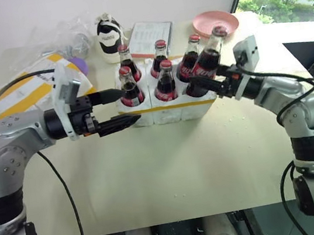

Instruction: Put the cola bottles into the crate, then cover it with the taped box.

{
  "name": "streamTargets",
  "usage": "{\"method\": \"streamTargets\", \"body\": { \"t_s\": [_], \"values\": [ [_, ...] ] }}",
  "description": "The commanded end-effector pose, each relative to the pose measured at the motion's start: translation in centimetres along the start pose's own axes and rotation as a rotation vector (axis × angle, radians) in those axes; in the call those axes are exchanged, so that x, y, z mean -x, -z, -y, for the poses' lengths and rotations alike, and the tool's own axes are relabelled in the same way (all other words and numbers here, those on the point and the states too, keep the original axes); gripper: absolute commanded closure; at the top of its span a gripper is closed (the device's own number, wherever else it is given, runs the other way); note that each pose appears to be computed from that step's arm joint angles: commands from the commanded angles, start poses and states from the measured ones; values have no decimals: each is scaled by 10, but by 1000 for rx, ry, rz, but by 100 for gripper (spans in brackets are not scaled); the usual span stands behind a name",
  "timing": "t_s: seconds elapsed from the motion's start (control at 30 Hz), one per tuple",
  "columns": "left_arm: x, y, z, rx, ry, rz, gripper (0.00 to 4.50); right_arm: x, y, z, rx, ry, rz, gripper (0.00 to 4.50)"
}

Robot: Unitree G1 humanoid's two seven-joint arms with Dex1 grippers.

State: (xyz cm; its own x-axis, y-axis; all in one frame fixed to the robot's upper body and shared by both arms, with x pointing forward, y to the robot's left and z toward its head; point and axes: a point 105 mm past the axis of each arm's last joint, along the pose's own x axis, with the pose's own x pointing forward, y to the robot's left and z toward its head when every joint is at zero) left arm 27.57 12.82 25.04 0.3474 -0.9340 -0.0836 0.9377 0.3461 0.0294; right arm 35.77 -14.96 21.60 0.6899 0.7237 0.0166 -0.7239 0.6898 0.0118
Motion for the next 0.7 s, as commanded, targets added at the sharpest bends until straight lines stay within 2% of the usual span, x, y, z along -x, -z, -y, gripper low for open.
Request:
{"method": "streamTargets", "body": {
  "t_s": [0.03,0.17,0.27,0.3,0.57,0.7],
  "values": [
    [3,-14,3,-64,-3,31,0,-1,-8,-5,36,-20,24,170],
    [1,-16,5,-66,6,38,0,-8,6,0,23,15,-23,170],
    [0,-17,5,-69,11,39,0,-14,21,6,12,64,-76,14],
    [0,-17,5,-70,12,38,0,-15,23,7,16,71,-85,5],
    [7,-15,-1,-94,-28,14,0,-5,11,5,78,63,-59,5],
    [41,-19,-22,-134,-203,-16,0,24,-18,-1,155,31,-52,5]
  ]
}}
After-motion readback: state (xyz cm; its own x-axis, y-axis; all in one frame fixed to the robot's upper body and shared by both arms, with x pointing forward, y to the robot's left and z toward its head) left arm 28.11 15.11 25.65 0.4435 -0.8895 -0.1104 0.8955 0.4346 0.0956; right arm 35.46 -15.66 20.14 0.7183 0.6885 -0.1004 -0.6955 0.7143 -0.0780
